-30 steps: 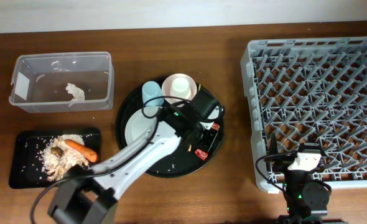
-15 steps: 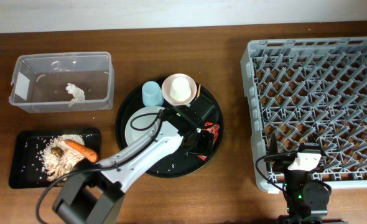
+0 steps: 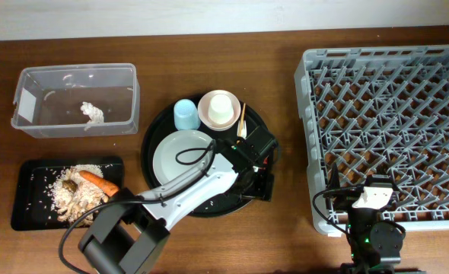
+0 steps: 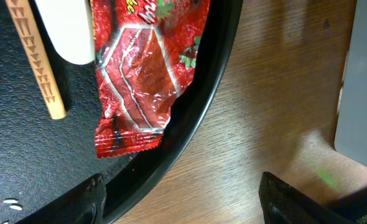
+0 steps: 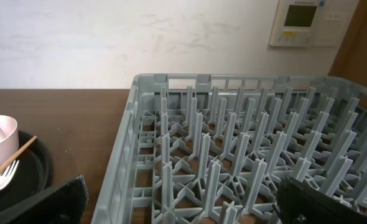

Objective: Sort waste into correct bins and load items into the dishwasher rack
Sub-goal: 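Reach the left gripper to the red snack wrapper and grasp it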

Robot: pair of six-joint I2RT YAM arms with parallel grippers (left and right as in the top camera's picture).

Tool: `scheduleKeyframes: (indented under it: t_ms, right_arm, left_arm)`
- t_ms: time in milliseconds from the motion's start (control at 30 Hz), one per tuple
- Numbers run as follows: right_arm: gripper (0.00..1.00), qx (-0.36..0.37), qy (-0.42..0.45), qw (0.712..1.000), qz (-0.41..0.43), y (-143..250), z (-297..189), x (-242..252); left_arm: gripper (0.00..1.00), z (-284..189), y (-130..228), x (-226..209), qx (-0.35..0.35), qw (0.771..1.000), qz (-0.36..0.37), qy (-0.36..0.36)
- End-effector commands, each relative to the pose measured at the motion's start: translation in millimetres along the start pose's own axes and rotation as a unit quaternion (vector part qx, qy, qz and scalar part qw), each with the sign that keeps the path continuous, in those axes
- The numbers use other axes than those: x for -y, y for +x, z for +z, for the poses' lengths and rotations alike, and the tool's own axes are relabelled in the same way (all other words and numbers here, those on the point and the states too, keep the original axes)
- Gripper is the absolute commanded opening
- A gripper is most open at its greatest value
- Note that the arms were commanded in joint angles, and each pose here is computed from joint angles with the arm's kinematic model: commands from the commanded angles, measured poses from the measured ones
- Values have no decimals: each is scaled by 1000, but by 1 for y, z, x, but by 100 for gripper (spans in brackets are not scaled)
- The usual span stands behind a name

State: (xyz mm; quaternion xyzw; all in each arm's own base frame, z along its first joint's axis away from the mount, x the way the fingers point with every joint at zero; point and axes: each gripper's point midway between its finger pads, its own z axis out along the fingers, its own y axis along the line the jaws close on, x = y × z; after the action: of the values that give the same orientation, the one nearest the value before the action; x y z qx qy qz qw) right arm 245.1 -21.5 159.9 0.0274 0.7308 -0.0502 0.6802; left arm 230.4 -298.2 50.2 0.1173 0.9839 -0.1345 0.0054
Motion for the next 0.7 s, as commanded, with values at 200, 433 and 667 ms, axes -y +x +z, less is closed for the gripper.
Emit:
scheduleKeyframes:
  t_ms: [200,433,667]
  right_arm:
    - [99,-3,4,1000,-1,3,0,2]
    - [99,-3,4,1000,-1,3,0,2]
    - [99,-3,4,1000,-1,3,0,2]
  left_arm:
    - [78,14,-12,-9,22,999,-34,-23]
    - [78,19,-24,-19,47,997,-34,-51]
    - [78,18,-31,-28,64,995,-36,-71]
